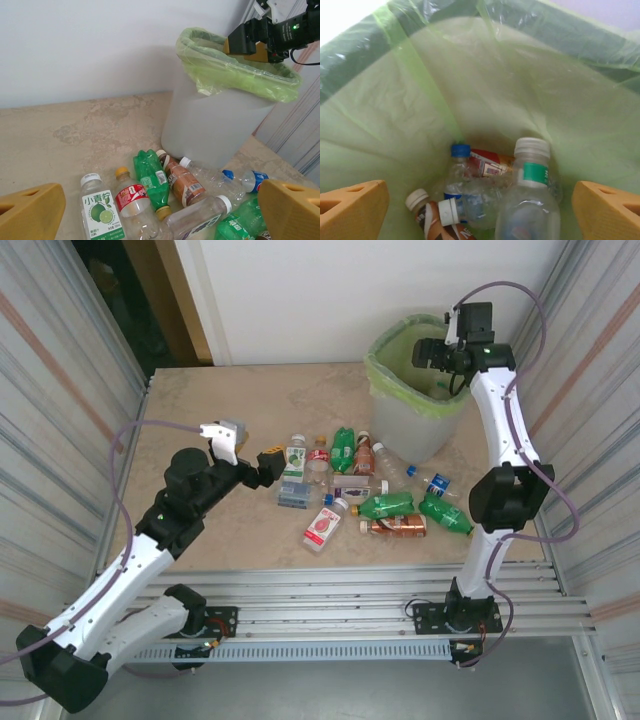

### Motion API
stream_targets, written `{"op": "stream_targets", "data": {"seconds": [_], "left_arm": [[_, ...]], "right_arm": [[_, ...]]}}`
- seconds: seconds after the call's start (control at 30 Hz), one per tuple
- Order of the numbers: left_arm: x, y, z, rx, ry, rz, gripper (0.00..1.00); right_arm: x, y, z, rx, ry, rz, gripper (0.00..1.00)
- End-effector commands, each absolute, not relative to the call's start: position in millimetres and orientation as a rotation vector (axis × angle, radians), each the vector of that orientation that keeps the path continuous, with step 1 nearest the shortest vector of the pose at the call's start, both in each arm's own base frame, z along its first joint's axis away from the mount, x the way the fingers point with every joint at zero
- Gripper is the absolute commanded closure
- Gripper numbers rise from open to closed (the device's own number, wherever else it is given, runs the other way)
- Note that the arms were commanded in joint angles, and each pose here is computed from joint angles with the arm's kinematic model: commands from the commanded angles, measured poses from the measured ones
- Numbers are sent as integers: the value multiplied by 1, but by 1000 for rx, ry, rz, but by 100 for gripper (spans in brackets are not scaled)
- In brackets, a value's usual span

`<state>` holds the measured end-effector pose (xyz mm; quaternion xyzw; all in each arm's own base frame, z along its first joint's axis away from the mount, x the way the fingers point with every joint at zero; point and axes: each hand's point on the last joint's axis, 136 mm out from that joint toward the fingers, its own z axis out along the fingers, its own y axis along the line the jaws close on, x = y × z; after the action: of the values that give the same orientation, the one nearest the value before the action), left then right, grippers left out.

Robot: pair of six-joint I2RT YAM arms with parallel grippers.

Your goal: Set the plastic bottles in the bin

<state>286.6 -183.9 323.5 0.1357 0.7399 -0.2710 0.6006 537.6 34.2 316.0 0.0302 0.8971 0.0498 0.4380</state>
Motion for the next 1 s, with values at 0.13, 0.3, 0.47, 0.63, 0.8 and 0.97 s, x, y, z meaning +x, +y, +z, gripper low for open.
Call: {"op": "stream_targets", "data": {"seconds": [0.13, 0.3, 0.47, 0.63, 0.8, 0.97], "left_arm": [[285, -181, 326, 297, 1703, -635, 1], [288, -178, 321, 285, 1733, -608, 1], [293, -176, 313, 285, 1768, -569, 1], [301, -175, 306, 282, 1800, -531, 1], [309, -175, 301, 272, 1834, -514, 1], [316, -177, 292, 265, 1874, -501, 1]], "right_arm": [[526, 43, 358, 21, 2170, 93, 7], [511, 51, 384, 14, 2121, 116, 4], [493, 58, 403, 15, 2095, 136, 2], [471, 61, 415, 32, 2095, 133, 1], [444, 59, 426, 68, 2077, 127, 0], [412, 53, 428, 123, 2064, 116, 2]]}}
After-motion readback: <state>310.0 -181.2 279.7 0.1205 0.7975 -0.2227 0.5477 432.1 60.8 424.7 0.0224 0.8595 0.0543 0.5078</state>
